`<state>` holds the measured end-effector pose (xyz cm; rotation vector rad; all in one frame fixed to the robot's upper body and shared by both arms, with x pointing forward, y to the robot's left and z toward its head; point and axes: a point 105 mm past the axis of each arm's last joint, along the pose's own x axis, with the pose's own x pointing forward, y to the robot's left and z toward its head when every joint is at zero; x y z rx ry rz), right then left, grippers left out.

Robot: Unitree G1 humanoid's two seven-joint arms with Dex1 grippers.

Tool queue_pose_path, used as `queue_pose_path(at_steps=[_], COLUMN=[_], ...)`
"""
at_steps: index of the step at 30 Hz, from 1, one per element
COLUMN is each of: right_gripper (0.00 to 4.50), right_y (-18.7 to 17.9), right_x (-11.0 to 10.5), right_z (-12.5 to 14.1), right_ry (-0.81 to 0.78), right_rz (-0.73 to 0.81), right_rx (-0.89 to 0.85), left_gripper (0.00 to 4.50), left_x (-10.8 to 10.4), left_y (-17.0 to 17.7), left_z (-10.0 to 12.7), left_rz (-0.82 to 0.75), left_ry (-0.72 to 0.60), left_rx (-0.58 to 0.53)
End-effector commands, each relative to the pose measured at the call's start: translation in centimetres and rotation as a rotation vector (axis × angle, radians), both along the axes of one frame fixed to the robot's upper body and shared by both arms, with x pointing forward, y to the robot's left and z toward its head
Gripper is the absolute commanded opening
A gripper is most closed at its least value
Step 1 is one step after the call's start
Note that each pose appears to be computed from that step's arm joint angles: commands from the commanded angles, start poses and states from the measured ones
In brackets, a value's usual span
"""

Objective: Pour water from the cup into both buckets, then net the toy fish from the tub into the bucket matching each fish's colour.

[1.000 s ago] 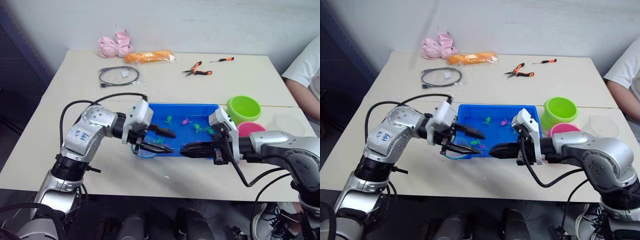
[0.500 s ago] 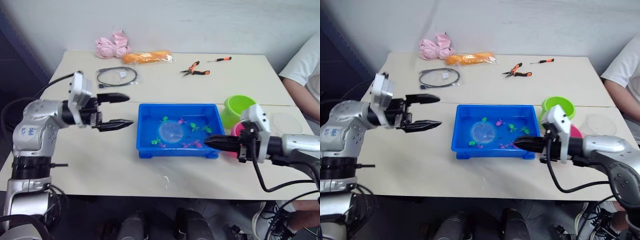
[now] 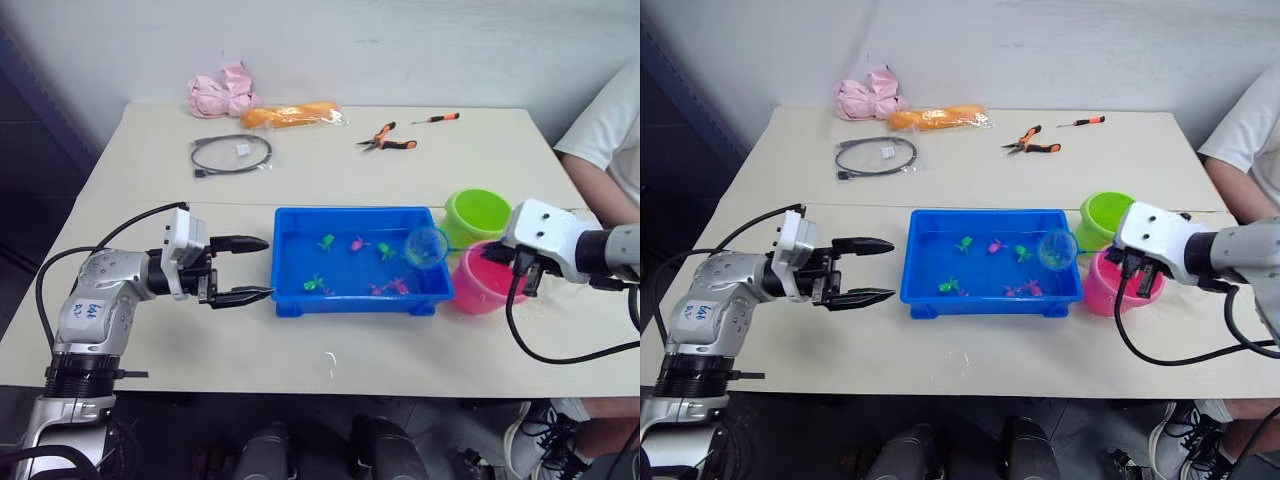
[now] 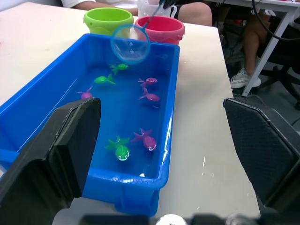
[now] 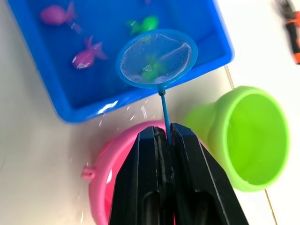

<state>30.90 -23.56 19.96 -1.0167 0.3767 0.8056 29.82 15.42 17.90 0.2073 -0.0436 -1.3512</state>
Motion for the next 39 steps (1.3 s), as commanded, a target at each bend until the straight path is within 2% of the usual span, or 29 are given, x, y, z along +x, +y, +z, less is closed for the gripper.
queue_pose_path(at_steps=[1, 10, 19, 24, 31, 39], right_gripper=[0.00, 0.00, 0.00, 0.00, 0.00, 0.00], right_y=[1.3, 1.9, 2.2, 2.9, 2.8, 3.2], right_x=[0.4, 1.1, 0.5, -0.5, -0.2, 0.0], right_z=[1.1, 0.4, -0.9, -1.3, -1.2, -1.6], right_ry=[-0.067, -0.092, -0.039, 0.046, 0.055, 0.135], right_rz=[0.069, 0.105, 0.134, 0.144, 0.144, 0.053], right_rx=[-0.071, -0.276, -0.381, -0.357, -0.391, -0.257], left_gripper=[4.46, 4.46, 4.46, 4.46, 4.46, 4.46], left_x=[0.0, 0.9, 1.0, 1.1, 0.9, 0.9], left_y=[-0.9, -2.4, -3.0, -3.2, -3.4, -3.3], left_z=[0.9, 1.2, 1.0, 0.9, 0.8, 0.7], left_rz=[-0.032, -0.055, -0.072, -0.077, -0.082, -0.075], left_ry=[-0.036, -0.055, -0.059, -0.063, -0.061, -0.063], left_rx=[0.013, 0.017, 0.016, 0.016, 0.006, 0.001])
